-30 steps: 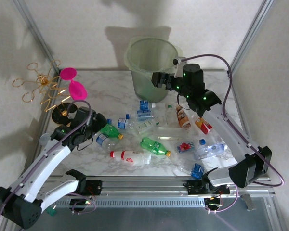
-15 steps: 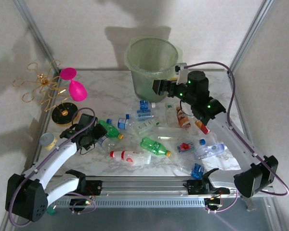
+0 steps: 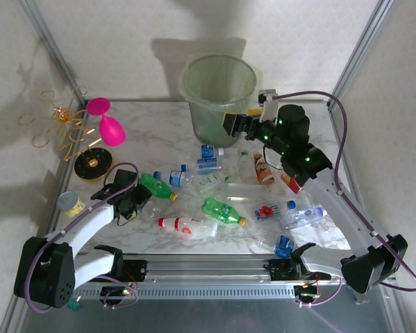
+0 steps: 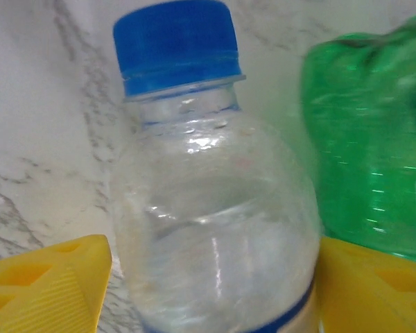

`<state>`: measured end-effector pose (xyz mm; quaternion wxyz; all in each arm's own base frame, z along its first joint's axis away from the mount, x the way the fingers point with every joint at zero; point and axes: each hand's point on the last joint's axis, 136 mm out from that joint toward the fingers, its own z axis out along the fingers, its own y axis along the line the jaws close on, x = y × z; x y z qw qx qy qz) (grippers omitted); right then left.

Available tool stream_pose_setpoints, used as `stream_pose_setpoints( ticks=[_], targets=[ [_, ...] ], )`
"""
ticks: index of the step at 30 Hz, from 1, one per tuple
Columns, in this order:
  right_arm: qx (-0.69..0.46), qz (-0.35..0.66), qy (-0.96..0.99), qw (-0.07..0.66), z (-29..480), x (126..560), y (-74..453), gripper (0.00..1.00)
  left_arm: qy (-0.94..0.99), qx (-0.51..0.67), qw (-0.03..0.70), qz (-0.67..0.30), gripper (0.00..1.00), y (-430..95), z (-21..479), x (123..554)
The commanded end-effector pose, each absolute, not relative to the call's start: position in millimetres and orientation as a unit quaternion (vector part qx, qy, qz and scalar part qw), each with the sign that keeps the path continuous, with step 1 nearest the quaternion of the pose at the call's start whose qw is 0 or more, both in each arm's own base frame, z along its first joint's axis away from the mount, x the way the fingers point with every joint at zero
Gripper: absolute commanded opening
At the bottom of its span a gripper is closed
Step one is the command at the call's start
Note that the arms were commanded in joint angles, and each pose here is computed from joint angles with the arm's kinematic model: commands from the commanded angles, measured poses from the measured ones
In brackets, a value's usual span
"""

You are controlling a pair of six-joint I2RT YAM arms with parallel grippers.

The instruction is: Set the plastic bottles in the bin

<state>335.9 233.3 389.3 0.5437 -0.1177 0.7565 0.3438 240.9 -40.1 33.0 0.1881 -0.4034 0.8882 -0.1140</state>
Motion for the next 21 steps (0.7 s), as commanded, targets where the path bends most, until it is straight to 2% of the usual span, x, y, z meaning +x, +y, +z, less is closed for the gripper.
stream_pose_setpoints(
  ticks=[1,14,18,21],
  targets=[
    [-0.126,0.348,0.747,0.553,393.9,333.9,235.5,0.98,0.882,-0.415,0.187,-0.12,0.73,-38.4,25.0,243.2],
    [-0.116,0.344,0.741,0.564,409.9,330.5,229.2,0.98,0.876,-0.411,0.222,-0.122,0.6,-30.7,56.7,242.6],
    [-0.128,0.359,0.732,0.565,417.5,322.9,231.5,0.99,0.874,-0.398,0.245,-0.136,0.59,-31.6,86.2,242.0],
    [-0.081,0.351,0.733,0.578,423.9,327.1,217.9,0.99,0.867,-0.377,0.286,-0.156,0.58,-32.2,125.7,246.9]
  ],
)
